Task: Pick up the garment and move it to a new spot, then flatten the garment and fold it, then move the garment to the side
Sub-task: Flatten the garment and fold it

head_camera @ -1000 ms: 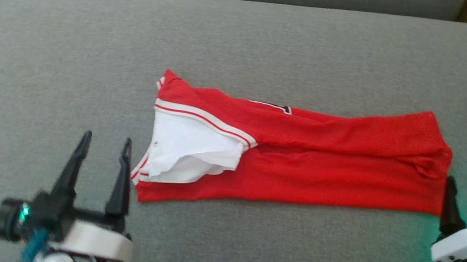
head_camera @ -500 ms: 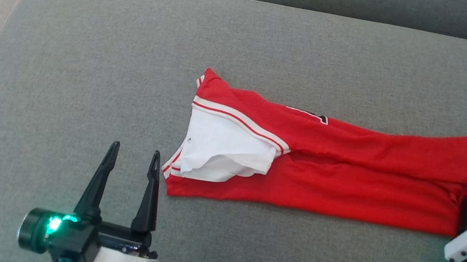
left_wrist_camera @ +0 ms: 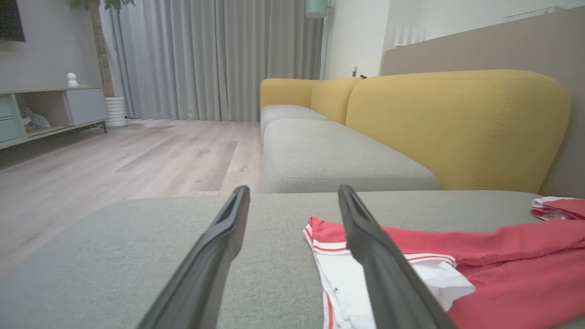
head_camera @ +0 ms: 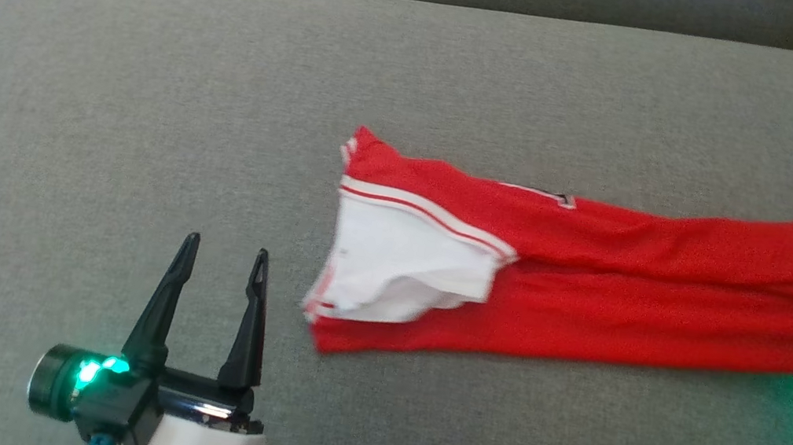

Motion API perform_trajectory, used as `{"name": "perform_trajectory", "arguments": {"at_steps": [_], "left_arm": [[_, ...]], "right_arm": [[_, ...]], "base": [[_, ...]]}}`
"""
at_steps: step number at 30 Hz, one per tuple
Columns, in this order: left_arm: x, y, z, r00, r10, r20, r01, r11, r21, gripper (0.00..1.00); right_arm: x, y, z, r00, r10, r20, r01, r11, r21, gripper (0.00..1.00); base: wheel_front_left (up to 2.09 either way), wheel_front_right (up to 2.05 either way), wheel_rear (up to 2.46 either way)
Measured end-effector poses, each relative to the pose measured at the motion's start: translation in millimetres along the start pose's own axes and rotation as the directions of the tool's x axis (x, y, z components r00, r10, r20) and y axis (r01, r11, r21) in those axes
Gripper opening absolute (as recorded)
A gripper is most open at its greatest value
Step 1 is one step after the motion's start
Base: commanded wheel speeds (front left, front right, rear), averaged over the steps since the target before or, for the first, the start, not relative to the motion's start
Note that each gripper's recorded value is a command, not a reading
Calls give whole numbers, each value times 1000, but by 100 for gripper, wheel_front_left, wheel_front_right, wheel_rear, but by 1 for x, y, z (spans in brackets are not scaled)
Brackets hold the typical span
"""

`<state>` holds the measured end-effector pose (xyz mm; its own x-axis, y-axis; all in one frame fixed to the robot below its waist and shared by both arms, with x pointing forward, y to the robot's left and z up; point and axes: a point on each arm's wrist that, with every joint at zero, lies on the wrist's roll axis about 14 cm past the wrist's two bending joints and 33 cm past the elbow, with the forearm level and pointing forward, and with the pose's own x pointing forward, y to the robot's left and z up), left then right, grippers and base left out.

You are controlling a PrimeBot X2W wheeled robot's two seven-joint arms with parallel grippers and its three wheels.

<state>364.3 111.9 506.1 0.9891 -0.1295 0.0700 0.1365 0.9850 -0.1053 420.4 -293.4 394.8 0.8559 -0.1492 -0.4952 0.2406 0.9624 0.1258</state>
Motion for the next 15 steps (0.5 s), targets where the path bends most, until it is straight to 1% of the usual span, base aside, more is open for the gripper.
{"name": "perform_trajectory", "arguments": {"at_steps": [2,4,6,8,10,12,15], "left_arm": [[3,-2,-1,1000,-8,0,8,1000,-2,100],[5,-4,-2,1000,-18,0,18,1000,-5,100],[6,-6,-3,1000,-27,-3,27,1000,-12,100],[5,-6,-2,1000,-30,-1,30,999,-14,100],[4,-5,-1,1000,-27,4,27,1000,-12,100],[3,-3,2,1000,-23,10,23,1000,-12,100],[0,-2,3,1000,-21,12,21,1000,-13,100]], "right_arm": [[0,-14,25,999,-21,47,21,1000,-15,0],[-1,-20,51,994,-23,103,25,999,-21,0],[-3,-11,75,988,9,152,-7,1000,-17,0],[-9,13,94,978,84,191,-84,996,-6,0],[-19,49,112,953,186,238,-190,982,-8,0],[-33,89,125,915,295,274,-302,953,-18,0],[-55,145,118,861,440,256,-442,895,-53,0]], "base": [[0,0,0],[0,0,0],[0,0,0],[0,0,0],[0,0,0],[0,0,0],[0,0,0]]}}
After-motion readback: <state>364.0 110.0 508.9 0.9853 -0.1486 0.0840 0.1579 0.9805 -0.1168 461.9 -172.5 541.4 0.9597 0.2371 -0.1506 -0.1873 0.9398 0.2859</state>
